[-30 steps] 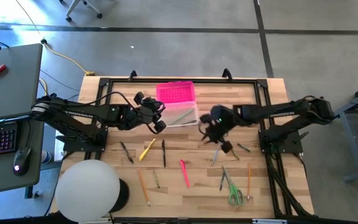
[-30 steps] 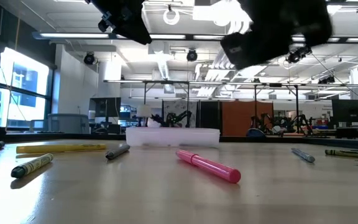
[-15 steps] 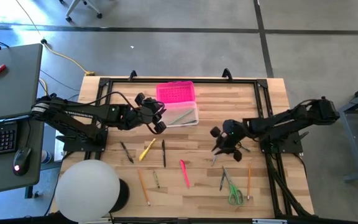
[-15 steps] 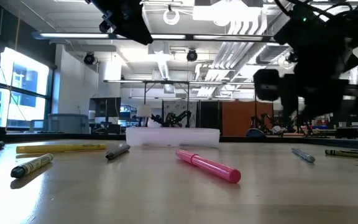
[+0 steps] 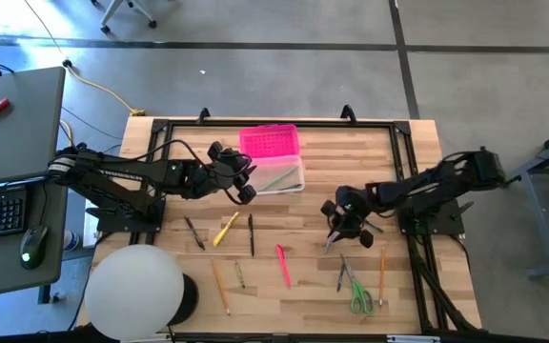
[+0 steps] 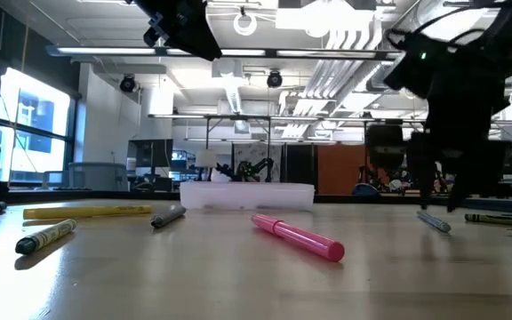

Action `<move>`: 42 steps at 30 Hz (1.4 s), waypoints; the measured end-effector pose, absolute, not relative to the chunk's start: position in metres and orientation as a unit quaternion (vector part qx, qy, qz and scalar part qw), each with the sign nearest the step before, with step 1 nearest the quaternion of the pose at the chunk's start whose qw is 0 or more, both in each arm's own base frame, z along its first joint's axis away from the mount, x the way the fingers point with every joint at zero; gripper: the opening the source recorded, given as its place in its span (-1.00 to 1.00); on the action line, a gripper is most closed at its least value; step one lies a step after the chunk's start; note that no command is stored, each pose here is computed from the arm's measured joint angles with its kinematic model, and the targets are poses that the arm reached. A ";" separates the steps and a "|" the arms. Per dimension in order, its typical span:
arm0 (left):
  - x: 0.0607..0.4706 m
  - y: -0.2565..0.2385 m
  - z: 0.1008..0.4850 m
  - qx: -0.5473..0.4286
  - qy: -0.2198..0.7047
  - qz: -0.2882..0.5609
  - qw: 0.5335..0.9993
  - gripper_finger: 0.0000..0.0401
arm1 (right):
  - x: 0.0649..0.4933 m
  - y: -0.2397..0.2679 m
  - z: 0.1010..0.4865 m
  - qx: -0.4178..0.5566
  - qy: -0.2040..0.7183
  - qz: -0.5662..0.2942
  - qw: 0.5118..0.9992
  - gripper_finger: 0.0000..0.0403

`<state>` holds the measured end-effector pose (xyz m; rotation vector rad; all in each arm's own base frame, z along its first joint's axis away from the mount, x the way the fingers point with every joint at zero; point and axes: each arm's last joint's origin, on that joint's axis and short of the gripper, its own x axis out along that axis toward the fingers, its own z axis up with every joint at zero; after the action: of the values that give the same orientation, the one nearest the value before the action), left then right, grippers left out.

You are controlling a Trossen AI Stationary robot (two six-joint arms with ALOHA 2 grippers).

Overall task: Pick & place school supplies into a supply box
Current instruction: Put the blue pencil into the pink supply box

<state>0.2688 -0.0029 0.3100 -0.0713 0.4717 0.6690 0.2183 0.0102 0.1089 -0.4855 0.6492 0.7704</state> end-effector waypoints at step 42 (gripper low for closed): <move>0.265 -0.003 0.304 -0.024 0.267 0.314 0.911 -0.35 | 0.273 0.006 0.050 -0.158 0.278 0.410 0.854 -0.79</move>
<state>0.2650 -0.0032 0.3042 -0.0501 0.5499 0.6481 0.2727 0.0061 0.0499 -0.3318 0.5855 0.8615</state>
